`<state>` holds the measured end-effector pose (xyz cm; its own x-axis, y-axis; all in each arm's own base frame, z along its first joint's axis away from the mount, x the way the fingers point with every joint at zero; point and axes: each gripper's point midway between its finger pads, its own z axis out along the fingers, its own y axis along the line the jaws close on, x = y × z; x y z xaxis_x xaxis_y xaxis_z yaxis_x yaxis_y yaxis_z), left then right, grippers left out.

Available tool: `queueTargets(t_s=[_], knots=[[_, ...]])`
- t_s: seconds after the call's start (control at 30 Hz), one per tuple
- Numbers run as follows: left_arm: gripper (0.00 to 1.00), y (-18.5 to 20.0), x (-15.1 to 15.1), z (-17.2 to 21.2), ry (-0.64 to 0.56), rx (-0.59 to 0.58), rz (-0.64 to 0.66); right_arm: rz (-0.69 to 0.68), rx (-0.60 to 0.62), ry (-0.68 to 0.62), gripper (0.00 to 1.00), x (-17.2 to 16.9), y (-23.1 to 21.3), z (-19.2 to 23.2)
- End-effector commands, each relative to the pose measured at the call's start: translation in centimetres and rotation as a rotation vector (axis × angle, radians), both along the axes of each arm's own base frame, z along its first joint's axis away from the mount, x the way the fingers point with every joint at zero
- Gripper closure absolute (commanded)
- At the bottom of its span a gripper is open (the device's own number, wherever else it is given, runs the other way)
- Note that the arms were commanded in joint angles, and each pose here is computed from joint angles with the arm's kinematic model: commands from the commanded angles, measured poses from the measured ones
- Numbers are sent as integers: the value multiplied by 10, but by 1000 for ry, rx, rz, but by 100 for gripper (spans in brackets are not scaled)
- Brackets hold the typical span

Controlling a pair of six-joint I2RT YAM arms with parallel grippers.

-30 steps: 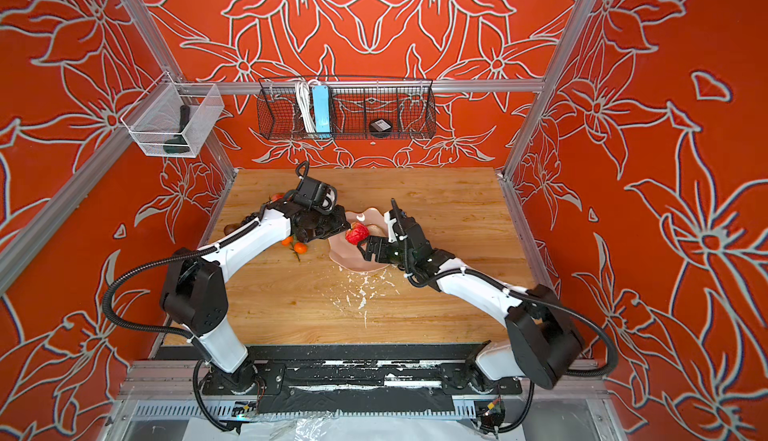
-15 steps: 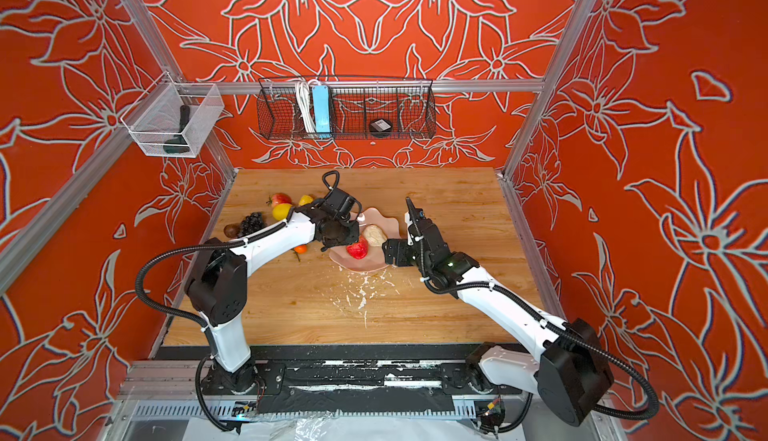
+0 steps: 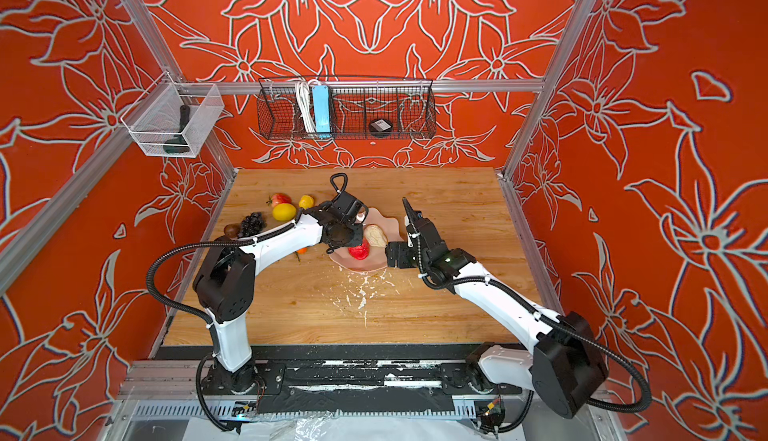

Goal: Place and organize the fake fruits in the fruit bowl
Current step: 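Set the apple down next to the pear and open the left gripper, then move the left gripper onto the white pear and close on it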

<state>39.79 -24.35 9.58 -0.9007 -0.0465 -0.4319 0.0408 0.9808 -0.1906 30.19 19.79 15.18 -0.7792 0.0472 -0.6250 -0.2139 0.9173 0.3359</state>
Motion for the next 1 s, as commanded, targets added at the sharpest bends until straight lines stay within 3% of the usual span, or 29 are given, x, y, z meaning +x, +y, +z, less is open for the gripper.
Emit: queueTargets(t_s=[0.0,0.43,0.57,0.7,0.8,0.97], knots=[[81,0,-3,11,-20,-7,-4,18,-44,-6,8,5,-3,3],[63,-19,-1,44,-37,-108,-43,19,-89,-65,10,18,-5,12],[50,-23,8,56,-61,-105,-63,9,-82,-63,10,15,-7,11],[29,-32,19,54,-43,-99,-101,5,-67,-54,10,11,-8,8],[21,-35,26,46,7,-109,-113,-3,-61,-49,10,7,-10,6],[17,-43,34,35,64,-100,-156,-6,-54,-37,10,3,-12,1]])
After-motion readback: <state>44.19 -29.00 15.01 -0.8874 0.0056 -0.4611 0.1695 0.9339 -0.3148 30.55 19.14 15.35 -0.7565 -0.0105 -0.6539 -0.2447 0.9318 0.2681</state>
